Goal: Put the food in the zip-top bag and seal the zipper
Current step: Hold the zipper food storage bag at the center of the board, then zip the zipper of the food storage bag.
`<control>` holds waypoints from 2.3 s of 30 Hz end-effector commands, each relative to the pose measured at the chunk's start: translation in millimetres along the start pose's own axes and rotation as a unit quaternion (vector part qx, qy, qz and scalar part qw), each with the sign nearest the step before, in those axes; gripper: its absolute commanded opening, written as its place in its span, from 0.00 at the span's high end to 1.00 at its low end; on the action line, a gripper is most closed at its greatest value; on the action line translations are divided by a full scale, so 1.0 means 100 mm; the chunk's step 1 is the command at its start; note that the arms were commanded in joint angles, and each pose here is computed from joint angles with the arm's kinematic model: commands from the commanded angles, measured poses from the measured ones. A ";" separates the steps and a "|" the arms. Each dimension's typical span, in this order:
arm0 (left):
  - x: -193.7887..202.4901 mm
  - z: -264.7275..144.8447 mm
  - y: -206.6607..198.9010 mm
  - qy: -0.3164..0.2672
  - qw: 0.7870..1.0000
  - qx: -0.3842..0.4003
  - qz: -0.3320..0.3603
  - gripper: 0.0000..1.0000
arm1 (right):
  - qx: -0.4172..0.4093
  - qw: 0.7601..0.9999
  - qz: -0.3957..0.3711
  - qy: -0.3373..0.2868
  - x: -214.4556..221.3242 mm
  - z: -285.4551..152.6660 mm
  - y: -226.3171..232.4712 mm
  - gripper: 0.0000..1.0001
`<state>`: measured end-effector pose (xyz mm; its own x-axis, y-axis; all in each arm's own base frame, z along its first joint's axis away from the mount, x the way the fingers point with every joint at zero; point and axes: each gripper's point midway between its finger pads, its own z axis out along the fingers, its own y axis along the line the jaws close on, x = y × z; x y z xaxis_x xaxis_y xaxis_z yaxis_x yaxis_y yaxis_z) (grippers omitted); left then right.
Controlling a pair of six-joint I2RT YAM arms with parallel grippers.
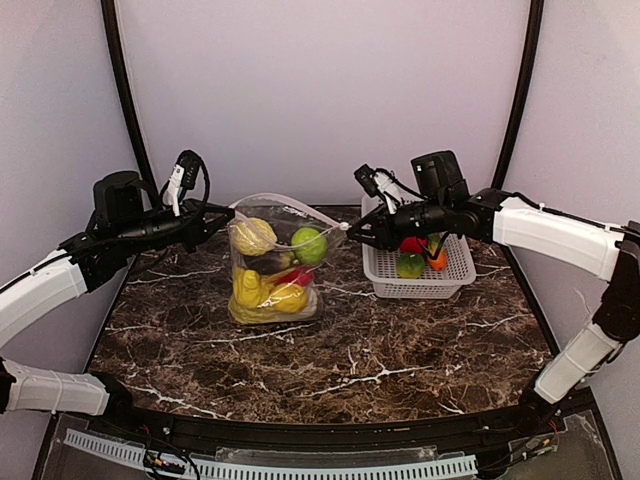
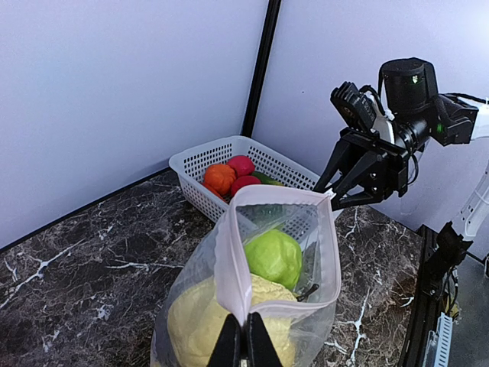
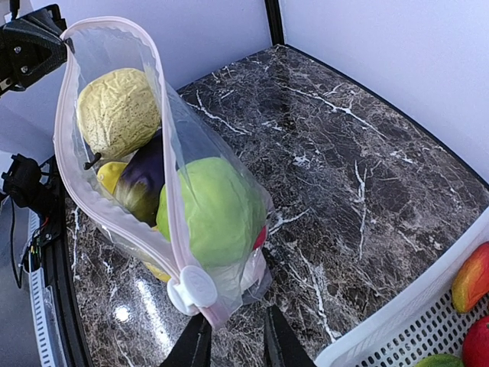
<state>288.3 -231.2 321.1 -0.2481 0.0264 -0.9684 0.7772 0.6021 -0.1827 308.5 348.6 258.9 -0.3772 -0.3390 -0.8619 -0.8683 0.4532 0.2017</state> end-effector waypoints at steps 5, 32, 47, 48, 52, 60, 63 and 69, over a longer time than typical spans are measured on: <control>-0.07 -0.02 -0.04 -0.011 1.000 0.008 0.008 0.99 | -0.016 0.999 -0.024 -0.016 -0.16 0.04 0.04 0.79; -0.18 -0.15 0.04 -0.005 0.996 -0.036 0.081 0.59 | -0.057 0.997 -0.032 -0.049 -0.24 -0.14 0.32 1.00; -0.61 0.01 -0.38 -0.007 0.985 0.006 0.175 0.35 | -0.063 0.997 -0.010 -0.041 -0.26 -0.09 0.42 1.00; -0.59 0.05 -0.42 0.000 0.984 0.011 0.180 0.35 | -0.065 0.997 -0.009 -0.043 -0.27 -0.09 0.44 1.00; -0.54 0.33 -0.68 0.019 0.981 0.058 0.186 0.37 | -0.068 0.996 -0.007 -0.051 -0.31 -0.07 0.46 1.00; -0.18 0.84 -1.09 0.092 0.962 0.139 0.217 0.46 | -0.084 0.995 0.001 -0.046 -0.27 0.00 0.51 1.00; -0.14 1.00 -1.12 0.107 0.957 0.145 0.226 0.48 | -0.090 0.995 0.000 -0.048 -0.28 0.01 0.53 1.00; -0.01 1.16 -1.12 0.144 0.951 0.152 0.227 0.60 | -0.096 0.994 -0.004 -0.050 -0.30 0.01 0.57 1.00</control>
<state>273.6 -389.9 323.7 0.0304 0.4328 -0.9010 0.9545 0.2550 0.1547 272.8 376.4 281.6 -0.3771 -0.2851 -0.8812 -0.9041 0.3199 0.2834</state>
